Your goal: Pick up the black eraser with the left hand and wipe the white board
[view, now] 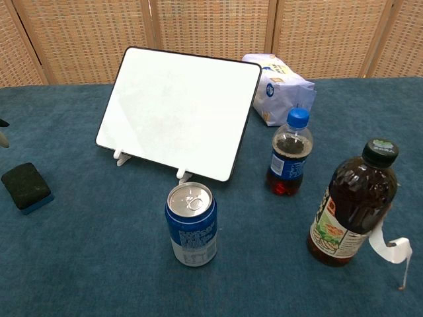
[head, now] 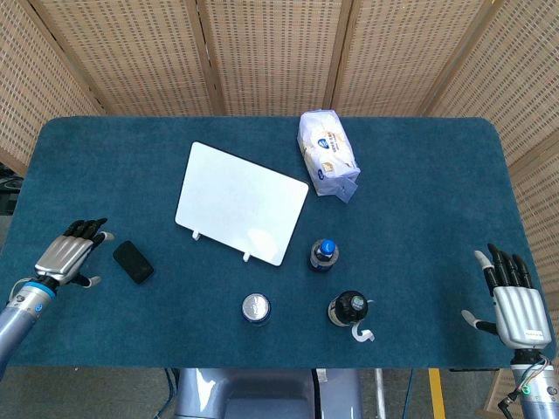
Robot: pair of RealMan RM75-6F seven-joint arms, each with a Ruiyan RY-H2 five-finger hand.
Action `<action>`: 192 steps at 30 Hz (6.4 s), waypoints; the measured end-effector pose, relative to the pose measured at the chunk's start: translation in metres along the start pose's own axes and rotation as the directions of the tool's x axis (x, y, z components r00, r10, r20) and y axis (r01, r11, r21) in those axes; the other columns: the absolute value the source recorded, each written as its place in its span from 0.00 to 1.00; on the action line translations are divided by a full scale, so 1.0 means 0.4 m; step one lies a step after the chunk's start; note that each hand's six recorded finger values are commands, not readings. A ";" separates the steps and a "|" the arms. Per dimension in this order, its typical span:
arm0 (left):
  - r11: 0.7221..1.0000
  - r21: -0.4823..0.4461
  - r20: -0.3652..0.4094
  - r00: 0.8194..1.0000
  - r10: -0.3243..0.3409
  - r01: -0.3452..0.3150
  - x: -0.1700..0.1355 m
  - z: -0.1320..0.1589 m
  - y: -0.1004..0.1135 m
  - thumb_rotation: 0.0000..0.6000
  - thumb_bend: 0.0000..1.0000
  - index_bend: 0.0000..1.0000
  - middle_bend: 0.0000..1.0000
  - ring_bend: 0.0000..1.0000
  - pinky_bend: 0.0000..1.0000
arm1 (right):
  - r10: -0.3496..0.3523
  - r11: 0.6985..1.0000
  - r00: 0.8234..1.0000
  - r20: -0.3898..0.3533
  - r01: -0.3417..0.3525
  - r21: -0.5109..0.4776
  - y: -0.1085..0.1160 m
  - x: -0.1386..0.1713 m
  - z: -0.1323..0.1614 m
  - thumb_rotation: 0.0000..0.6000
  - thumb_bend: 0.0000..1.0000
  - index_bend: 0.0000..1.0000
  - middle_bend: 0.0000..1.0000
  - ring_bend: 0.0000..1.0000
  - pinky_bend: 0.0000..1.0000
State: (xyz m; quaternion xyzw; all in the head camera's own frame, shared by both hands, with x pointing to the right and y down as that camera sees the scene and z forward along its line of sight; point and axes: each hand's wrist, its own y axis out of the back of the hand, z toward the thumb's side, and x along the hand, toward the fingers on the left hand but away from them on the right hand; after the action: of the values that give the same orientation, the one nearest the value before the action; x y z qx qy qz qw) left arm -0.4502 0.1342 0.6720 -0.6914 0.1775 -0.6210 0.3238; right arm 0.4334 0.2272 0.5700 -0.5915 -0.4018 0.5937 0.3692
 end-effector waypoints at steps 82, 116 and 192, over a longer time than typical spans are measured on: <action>0.976 0.215 0.217 0.972 -0.086 0.038 0.122 0.127 -0.063 1.00 0.36 0.42 0.00 0.00 0.00 | -0.046 0.999 0.999 0.018 0.046 -0.024 0.016 -0.010 -0.015 1.00 0.00 0.07 0.00 0.00 0.00; 0.918 0.064 0.150 0.913 0.379 -0.391 0.179 0.237 0.138 1.00 0.37 0.48 0.00 0.00 0.00 | -0.037 0.998 0.999 0.008 0.037 -0.059 0.018 -0.009 -0.014 1.00 0.00 0.07 0.00 0.00 0.00; 0.779 0.047 0.122 0.778 0.617 -0.625 0.361 0.493 0.250 1.00 0.37 0.50 0.00 0.00 0.00 | -0.039 0.989 0.999 0.012 0.040 -0.145 0.031 -0.024 -0.040 1.00 0.00 0.07 0.00 0.00 0.00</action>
State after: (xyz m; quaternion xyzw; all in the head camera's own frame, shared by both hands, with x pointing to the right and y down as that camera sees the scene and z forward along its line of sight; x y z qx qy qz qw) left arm -0.2185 0.0128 0.7091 -0.6100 0.3525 -0.4511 0.5479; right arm 0.4500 0.2142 0.5630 -0.6060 -0.4573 0.5579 0.3351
